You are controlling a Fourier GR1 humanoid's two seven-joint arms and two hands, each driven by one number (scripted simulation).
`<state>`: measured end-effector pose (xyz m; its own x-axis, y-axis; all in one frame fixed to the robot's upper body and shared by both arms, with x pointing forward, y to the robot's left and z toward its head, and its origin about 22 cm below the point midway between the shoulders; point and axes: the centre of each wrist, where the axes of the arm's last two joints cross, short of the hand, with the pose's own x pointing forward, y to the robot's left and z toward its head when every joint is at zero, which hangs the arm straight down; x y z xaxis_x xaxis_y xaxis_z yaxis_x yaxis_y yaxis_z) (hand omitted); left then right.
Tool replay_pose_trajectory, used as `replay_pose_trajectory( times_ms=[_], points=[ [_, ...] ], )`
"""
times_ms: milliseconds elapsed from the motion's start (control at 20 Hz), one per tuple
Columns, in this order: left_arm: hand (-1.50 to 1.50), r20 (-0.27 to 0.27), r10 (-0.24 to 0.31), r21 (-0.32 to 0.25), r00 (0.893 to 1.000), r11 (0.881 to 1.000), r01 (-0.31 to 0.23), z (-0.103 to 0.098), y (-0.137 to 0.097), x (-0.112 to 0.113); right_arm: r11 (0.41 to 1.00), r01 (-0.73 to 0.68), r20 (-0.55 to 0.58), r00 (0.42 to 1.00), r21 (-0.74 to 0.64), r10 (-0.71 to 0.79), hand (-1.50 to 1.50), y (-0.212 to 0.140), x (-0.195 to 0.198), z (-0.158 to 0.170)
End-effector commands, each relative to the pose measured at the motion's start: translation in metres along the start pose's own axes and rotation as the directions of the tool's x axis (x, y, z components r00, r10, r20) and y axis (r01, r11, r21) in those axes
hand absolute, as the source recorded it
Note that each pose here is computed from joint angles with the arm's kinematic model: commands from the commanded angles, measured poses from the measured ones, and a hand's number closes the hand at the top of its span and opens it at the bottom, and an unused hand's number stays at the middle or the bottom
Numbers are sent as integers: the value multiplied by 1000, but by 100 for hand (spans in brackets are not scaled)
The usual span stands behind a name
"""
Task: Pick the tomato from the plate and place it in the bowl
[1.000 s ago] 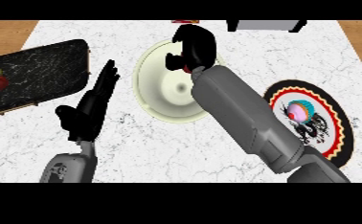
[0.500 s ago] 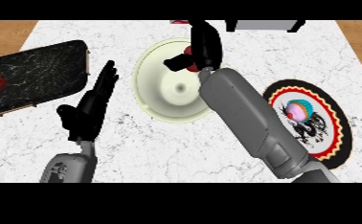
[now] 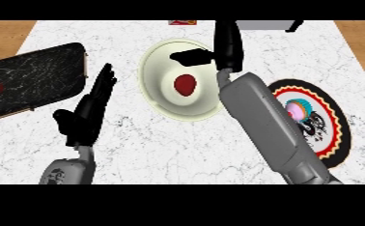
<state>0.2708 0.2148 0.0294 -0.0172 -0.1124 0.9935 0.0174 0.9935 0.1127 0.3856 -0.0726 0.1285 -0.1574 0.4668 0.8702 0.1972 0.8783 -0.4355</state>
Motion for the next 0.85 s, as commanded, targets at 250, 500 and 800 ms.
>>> replay_pose_trajectory(
  times_ms=[250,500,800],
  points=[
    [0,8,19,9,1000,1000,-19,-10,8,-1,983,174,-15,985,53,-173,-150,-61,-25,29],
    [0,12,6,-8,1000,1000,-6,-2,14,0,975,208,2,978,79,-209,-150,-92,-32,53],
    [0,-1,0,-10,1000,1000,0,4,-9,-7,974,190,-19,982,121,-189,-150,-101,-50,73]
  ],
)
